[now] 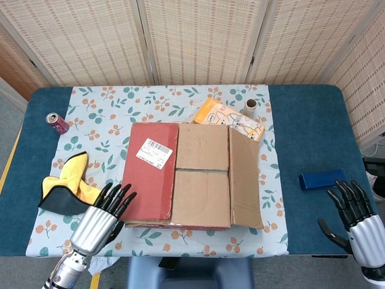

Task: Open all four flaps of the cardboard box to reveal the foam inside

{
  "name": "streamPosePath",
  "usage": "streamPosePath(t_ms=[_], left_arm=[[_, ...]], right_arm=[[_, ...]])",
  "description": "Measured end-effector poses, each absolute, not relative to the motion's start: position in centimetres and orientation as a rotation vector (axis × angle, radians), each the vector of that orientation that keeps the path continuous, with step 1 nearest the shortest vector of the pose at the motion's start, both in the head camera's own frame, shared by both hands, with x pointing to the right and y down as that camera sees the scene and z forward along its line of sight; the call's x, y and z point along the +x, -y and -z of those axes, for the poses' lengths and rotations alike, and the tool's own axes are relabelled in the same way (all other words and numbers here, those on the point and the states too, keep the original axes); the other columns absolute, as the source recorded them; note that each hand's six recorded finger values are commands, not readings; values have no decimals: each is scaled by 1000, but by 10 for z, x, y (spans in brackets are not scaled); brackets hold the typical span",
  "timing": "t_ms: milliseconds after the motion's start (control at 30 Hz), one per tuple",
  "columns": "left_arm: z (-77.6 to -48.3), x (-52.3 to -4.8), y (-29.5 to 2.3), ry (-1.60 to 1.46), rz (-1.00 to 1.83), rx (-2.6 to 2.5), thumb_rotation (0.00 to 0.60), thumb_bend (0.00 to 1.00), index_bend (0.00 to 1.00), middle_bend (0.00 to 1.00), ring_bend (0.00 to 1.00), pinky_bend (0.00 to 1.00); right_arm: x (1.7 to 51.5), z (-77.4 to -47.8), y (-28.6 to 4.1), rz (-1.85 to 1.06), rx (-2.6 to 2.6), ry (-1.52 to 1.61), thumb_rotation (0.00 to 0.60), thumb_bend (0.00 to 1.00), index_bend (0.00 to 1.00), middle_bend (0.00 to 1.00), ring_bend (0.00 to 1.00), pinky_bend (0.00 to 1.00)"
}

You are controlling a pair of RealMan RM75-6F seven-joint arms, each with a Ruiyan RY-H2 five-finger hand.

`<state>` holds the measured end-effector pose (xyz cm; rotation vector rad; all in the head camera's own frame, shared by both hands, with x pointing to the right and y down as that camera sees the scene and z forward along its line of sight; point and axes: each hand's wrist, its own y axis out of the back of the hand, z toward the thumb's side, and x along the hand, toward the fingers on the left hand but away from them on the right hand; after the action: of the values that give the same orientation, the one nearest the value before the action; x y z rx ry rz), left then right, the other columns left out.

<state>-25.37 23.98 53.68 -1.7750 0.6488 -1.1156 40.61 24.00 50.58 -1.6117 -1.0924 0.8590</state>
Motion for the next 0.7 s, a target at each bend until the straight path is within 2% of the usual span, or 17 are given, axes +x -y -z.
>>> streamPosePath(t_ms=[700], left_arm=[[-541,-192,-239,-561,1051,-1796,600,518,0,35,11,18]], right_arm=[[413,-502,-232,-870,-1631,1095,600,379,0,0,0,0]])
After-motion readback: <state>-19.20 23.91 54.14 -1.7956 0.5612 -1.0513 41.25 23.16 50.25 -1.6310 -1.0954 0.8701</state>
